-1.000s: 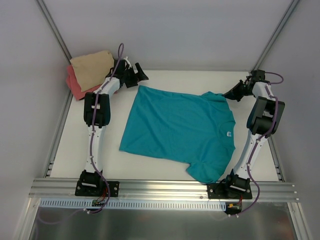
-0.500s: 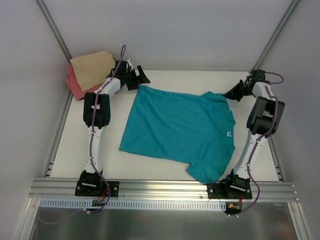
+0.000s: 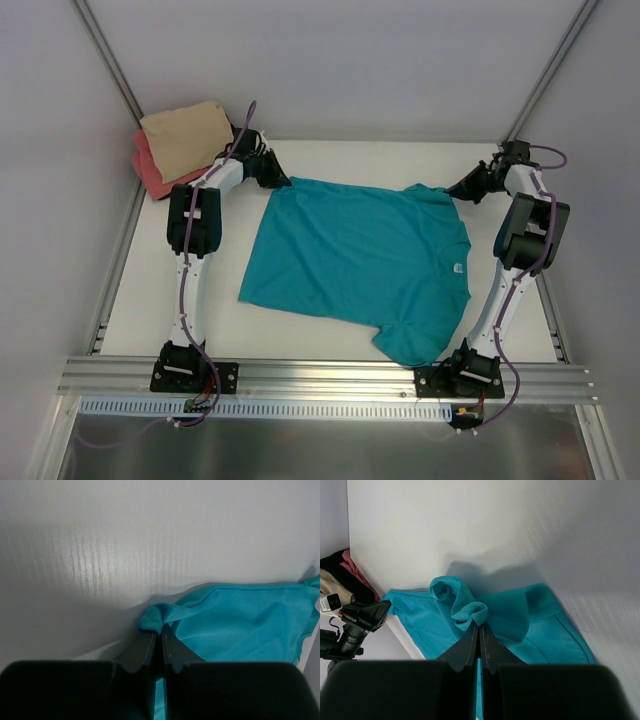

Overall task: Fold and stack the t-shirts
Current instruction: Grap the side of the flattened tshirt furthest away from the robot with both arms

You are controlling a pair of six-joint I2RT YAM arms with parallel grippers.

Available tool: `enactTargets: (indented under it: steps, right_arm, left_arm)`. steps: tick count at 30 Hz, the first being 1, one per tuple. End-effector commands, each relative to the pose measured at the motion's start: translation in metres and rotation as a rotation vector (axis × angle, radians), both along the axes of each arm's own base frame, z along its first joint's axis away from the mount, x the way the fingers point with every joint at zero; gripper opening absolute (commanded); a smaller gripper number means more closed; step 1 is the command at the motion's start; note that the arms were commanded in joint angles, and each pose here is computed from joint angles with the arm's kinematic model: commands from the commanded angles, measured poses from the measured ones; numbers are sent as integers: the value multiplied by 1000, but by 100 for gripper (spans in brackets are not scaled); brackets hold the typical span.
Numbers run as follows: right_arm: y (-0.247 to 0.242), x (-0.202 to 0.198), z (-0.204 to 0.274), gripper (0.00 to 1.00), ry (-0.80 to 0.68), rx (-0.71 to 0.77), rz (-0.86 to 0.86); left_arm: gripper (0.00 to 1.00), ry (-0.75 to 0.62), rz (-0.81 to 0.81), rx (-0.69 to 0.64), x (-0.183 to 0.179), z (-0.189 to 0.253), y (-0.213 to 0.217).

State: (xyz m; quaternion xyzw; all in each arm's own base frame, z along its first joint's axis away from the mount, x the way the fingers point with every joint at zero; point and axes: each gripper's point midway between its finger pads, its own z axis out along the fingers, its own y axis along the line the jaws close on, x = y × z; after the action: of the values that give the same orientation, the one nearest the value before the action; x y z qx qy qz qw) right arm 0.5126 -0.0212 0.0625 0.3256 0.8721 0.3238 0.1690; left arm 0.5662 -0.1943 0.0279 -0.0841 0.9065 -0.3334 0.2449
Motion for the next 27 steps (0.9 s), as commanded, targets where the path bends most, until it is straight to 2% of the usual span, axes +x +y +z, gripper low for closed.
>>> enactTargets:
  steps: [1, 9, 18, 27]
  right_arm:
    - [2, 2, 40, 1, -84, -19, 12]
    - [1, 5, 44, 0, -97, -21, 13]
    - [7, 14, 77, 0, -177, -10, 27]
    - [16, -3, 101, 0, -214, -6, 59]
  left_arm:
    - [5, -8, -27, 5, -6, 7, -7]
    - [7, -52, -7, 15, 4, 21, -2]
    - [11, -120, 14, 4, 15, 55, 12]
    - [15, -163, -1, -13, 1, 92, 13]
